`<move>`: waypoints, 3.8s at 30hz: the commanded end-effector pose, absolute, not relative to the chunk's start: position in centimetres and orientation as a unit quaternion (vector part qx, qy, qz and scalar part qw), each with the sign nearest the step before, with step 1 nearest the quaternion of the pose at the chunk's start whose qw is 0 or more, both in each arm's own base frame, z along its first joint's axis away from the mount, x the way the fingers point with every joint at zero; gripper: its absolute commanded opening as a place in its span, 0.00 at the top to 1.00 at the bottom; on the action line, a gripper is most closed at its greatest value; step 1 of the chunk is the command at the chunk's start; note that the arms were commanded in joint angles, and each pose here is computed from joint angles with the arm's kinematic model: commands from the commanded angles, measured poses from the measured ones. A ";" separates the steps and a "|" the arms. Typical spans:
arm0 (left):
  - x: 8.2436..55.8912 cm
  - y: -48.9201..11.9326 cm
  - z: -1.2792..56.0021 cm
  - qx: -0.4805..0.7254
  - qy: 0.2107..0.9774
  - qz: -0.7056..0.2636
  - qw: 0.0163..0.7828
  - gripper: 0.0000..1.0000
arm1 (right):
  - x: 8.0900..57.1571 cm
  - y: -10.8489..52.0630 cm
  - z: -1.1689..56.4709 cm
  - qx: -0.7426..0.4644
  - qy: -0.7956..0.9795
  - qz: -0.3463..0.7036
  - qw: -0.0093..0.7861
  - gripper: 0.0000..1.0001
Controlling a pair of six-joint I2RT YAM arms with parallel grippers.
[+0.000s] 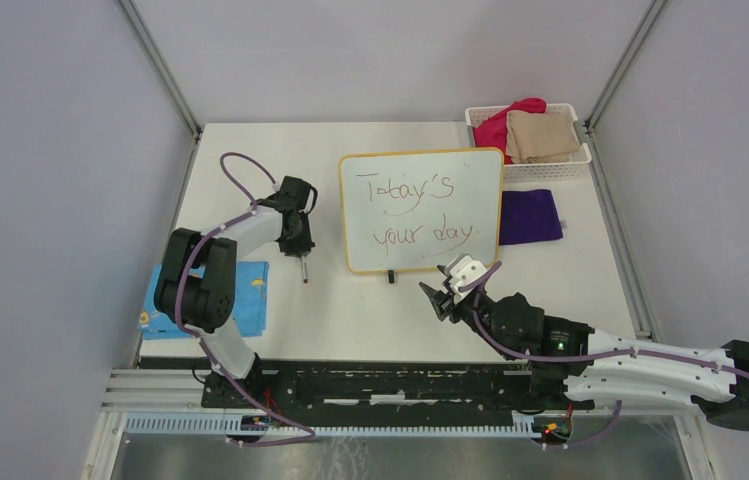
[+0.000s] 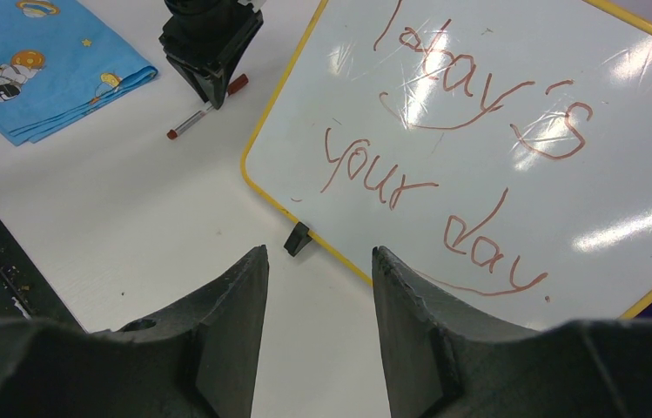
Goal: Write a sentence on the whiteboard
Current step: Place the whiteboard marker at the center of the board, then reset both arms
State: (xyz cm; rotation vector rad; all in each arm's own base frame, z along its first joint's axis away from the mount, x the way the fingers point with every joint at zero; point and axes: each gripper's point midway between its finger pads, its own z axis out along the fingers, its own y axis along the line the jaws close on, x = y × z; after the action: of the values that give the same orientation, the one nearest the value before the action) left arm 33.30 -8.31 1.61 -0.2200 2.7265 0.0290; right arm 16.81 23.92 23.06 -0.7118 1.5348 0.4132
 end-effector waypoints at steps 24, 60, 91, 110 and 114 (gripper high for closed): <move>33.5 -8.9 1.7 -0.054 0.977 0.014 0.204 0.73 | 17.3 23.6 25.2 -0.284 0.670 0.186 0.660 0.47; 34.4 -8.4 10.4 -0.093 0.939 -0.002 0.332 0.49 | 17.6 23.7 27.5 -0.280 0.667 0.175 0.668 0.47; 29.3 -9.9 27.8 -0.054 0.771 -0.149 0.616 0.41 | 24.5 27.7 30.3 -0.182 0.705 0.011 0.685 0.02; 28.7 -10.4 31.2 -0.030 0.738 -0.103 0.667 0.18 | 30.3 8.3 29.8 0.108 0.731 -0.047 0.672 0.02; 30.1 -12.2 35.2 0.000 0.710 -0.124 0.693 0.18 | 28.6 5.4 32.5 0.115 0.697 -0.081 0.703 0.02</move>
State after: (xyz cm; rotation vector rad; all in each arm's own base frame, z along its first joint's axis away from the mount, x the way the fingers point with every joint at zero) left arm 29.03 -11.16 28.81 -0.0730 1.7320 -0.2527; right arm 30.32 8.99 30.23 0.1855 1.6354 -0.0673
